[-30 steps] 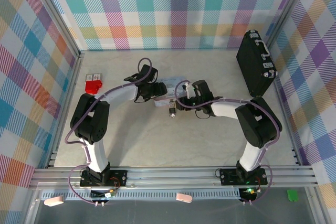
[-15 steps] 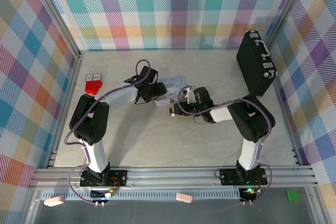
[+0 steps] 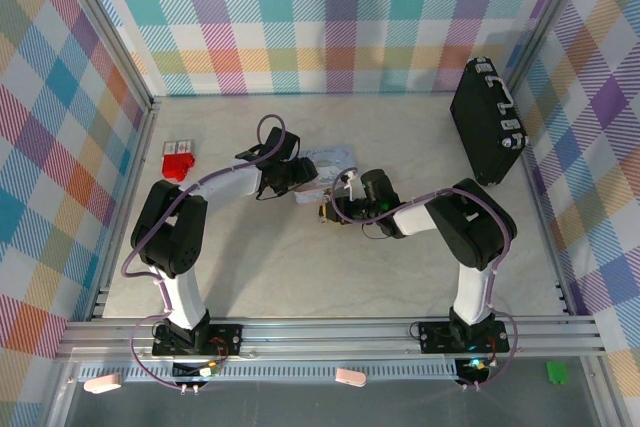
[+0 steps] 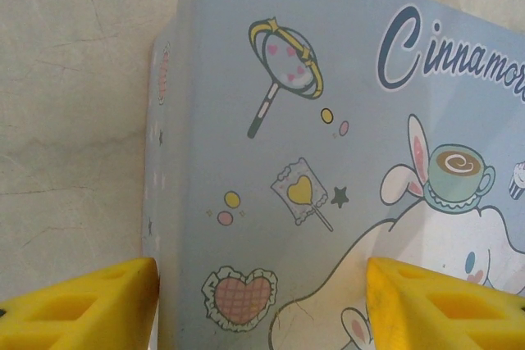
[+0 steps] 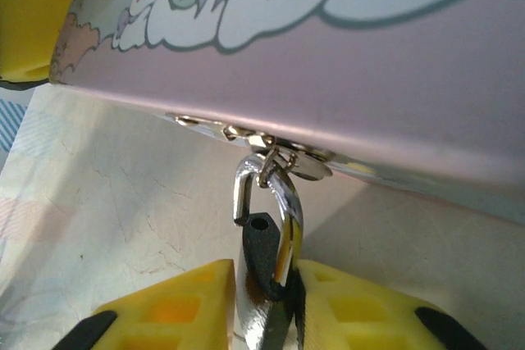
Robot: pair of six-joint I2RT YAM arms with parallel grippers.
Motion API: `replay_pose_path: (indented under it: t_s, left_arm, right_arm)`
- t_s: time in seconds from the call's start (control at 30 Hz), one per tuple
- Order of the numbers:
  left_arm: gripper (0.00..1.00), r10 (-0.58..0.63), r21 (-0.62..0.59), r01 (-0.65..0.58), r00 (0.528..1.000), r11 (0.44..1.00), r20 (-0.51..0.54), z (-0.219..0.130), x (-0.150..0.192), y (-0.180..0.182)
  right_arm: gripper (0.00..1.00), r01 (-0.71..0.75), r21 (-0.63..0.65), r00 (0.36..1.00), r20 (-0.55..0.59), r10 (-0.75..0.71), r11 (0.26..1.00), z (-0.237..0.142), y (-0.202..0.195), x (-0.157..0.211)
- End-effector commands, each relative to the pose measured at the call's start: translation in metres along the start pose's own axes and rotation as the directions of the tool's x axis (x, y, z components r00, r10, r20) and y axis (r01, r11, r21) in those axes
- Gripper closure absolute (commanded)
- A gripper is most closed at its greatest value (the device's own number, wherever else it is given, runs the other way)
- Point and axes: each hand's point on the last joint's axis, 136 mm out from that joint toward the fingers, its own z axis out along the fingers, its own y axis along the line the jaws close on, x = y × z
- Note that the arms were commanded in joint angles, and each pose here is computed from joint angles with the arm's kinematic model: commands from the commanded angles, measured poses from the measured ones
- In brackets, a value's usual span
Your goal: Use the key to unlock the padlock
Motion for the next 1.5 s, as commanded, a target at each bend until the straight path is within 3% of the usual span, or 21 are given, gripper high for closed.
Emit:
replay_pose_path:
  t_s: [0.0, 0.37, 0.57, 0.8, 1.47]
  left_arm:
    - [0.36, -0.04, -0.186, 0.02, 0.994, 0.982, -0.106, 0.01, 0.035, 0.055]
    - [0.36, -0.091, -0.19, 0.078, 0.994, 0.979, -0.058, 0.006, 0.033, 0.06]
    - [0.37, -0.106, -0.14, 0.097, 0.992, 0.985, -0.063, 0.009, 0.04, 0.05]
    - [0.37, -0.135, -0.101, 0.127, 0.988, 0.987, -0.074, 0.015, 0.056, 0.036]
    - [0.37, -0.135, -0.07, 0.131, 0.989, 0.989, -0.059, 0.017, 0.06, 0.029]
  right_arm:
    - [0.78, 0.002, 0.025, 1.0, -0.025, -0.001, 1.0, 0.002, -0.004, 0.008]
    - [1.0, -0.061, 0.129, 0.998, 0.023, 0.058, 0.99, -0.008, -0.001, -0.001]
    - [1.0, -0.27, 0.226, 0.958, 0.158, 0.238, 0.936, -0.017, -0.011, -0.009]
    - [1.0, -0.521, 0.173, 0.838, 0.294, 0.461, 0.836, -0.025, -0.015, -0.019]
    - [1.0, -0.653, 0.05, 0.712, 0.38, 0.59, 0.756, -0.032, -0.005, -0.042]
